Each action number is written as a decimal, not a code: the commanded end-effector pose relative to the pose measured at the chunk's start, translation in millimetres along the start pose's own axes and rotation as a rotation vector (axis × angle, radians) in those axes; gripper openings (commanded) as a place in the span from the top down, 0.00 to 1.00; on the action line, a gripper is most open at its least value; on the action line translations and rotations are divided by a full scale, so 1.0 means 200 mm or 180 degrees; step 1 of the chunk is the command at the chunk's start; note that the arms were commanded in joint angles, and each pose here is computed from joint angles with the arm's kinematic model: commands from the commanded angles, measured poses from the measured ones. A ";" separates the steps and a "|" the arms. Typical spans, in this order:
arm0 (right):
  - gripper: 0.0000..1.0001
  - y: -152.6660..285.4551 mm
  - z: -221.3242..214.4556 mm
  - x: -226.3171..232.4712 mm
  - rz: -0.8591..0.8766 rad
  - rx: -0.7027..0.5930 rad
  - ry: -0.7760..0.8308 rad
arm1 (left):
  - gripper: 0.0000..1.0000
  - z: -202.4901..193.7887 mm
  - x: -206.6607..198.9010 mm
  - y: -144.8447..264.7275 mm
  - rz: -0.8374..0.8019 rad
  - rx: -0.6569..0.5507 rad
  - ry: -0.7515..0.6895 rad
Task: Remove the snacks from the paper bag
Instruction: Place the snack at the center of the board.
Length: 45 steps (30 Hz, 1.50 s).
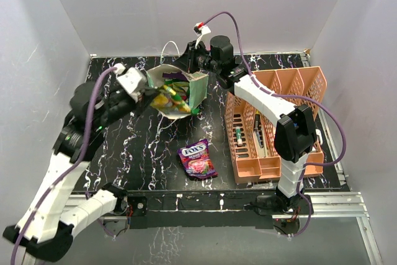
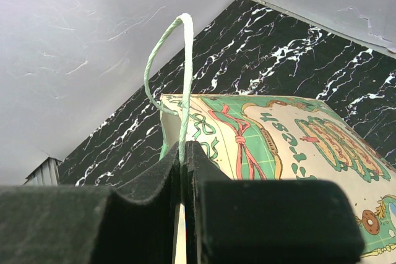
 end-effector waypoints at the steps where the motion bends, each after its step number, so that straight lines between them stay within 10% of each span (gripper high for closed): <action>1: 0.93 0.03 0.14 0.03 0.0067 -0.0272 0.0104 | 1.00 -0.02 -0.31 0.21 -0.0846 0.0269 0.1024; 9: 0.93 0.06 0.14 0.04 0.0025 -0.0273 0.0098 | 1.00 -0.27 -0.42 0.23 -0.1111 0.1004 0.1462; 27: 0.93 0.12 0.14 0.04 -0.0081 -0.0250 0.0146 | 1.00 -0.66 -0.88 0.04 -0.1368 0.2335 0.0625; 45: 0.93 0.14 0.14 0.04 -0.0125 -0.0261 0.0166 | 1.00 -0.91 -0.76 -0.28 -0.0654 0.2583 0.0062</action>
Point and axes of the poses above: each gripper's point midway between its finger pads, its own y axis back along the fingers, its own x axis along the line the jaws close on, z = x × y, the point moved 4 cm from there along y, back along the fingers, and after that the axes turned 11 degrees about y, right-handed, at the moved point
